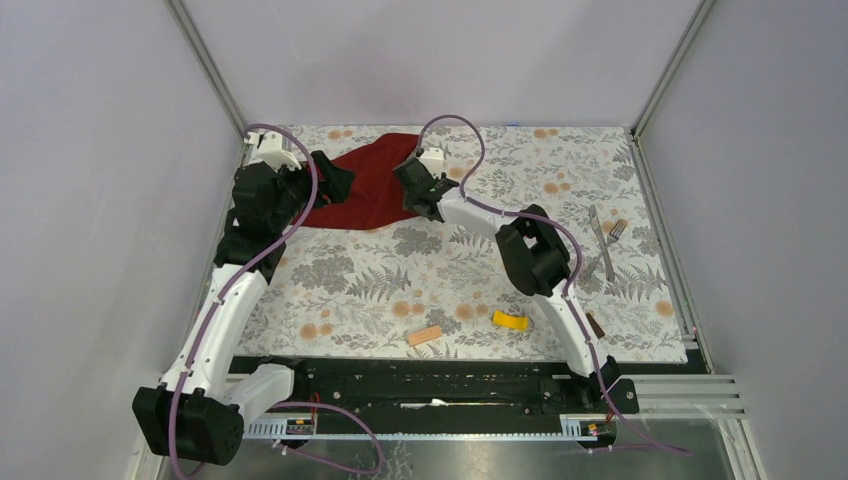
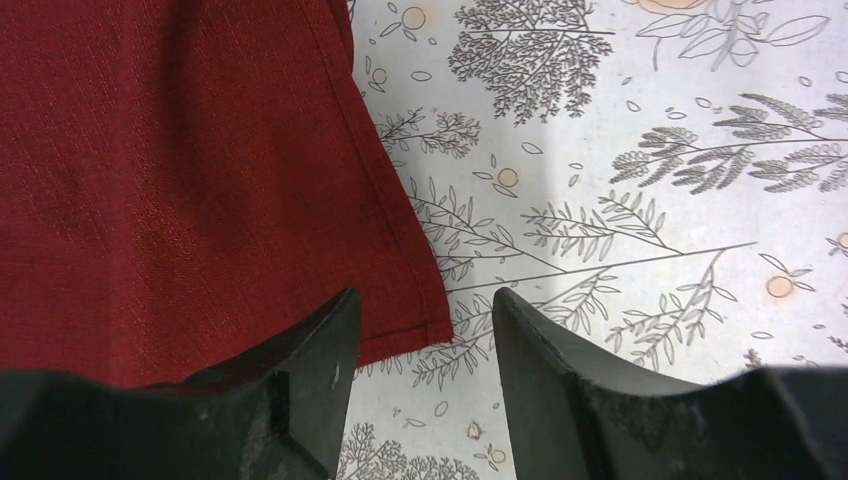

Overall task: Fold the napkin into a case and place the utensils inside
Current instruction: Move the crumpled napkin to the center of the board.

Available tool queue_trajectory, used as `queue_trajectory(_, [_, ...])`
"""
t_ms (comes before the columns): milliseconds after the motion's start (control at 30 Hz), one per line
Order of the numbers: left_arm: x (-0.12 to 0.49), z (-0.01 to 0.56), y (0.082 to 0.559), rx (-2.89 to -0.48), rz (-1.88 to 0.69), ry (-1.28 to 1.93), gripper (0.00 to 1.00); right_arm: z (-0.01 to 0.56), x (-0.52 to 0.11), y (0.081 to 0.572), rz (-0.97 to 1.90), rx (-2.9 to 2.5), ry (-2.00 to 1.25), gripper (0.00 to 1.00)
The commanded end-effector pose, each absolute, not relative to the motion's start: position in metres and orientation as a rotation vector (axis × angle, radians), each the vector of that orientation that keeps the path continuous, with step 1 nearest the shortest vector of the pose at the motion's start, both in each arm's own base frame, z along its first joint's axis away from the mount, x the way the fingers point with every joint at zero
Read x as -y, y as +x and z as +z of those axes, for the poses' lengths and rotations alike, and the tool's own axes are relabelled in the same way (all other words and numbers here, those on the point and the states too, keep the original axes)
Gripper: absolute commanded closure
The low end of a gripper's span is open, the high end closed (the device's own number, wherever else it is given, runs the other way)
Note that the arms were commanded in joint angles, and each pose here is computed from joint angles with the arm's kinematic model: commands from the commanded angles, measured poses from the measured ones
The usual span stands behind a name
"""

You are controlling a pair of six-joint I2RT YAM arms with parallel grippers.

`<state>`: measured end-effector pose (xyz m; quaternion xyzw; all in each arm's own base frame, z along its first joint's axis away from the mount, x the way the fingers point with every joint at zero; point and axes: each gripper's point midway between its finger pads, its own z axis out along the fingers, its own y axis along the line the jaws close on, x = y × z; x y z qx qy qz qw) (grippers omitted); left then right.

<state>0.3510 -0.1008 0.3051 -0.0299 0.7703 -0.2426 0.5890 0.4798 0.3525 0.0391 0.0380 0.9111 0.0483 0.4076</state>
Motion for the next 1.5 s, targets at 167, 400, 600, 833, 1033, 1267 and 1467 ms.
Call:
queue_trajectory(167, [0.1, 0.322, 0.358, -1.721, -0.562, -0.044, 0.02, 0.036, -0.364, 0.489, 0.067, -2.282, 0.078, 0.43])
queue_trajectory(400, [0.099, 0.324, 0.356, -1.713, -0.571, -0.046, 0.02, 0.019, -0.36, 0.473, 0.01, -2.321, 0.05, 0.43])
queue_trajectory(600, [0.098, 0.324, 0.354, -1.712, -0.572, -0.046, 0.02, 0.0, -0.357, 0.469, 0.007, -2.364, 0.053, 0.44])
queue_trajectory(833, [0.097, 0.32, 0.355, -1.719, -0.563, -0.052, 0.02, -0.004, -0.342, 0.465, 0.026, -2.374, 0.142, 0.8])
queue_trajectory(1033, [0.098, 0.306, 0.359, -1.754, -0.568, -0.062, 0.02, 0.042, -0.295, 0.46, 0.013, -2.219, 0.259, 1.0])
queue_trajectory(1267, [0.102, 0.28, 0.367, -1.836, -0.576, -0.085, 0.02, 0.086, -0.221, 0.422, -0.04, -2.069, 0.381, 1.0])
queue_trajectory(1467, [0.105, 0.272, 0.369, -1.861, -0.573, -0.088, 0.02, 0.095, -0.211, 0.396, 0.05, -2.085, 0.31, 0.66])
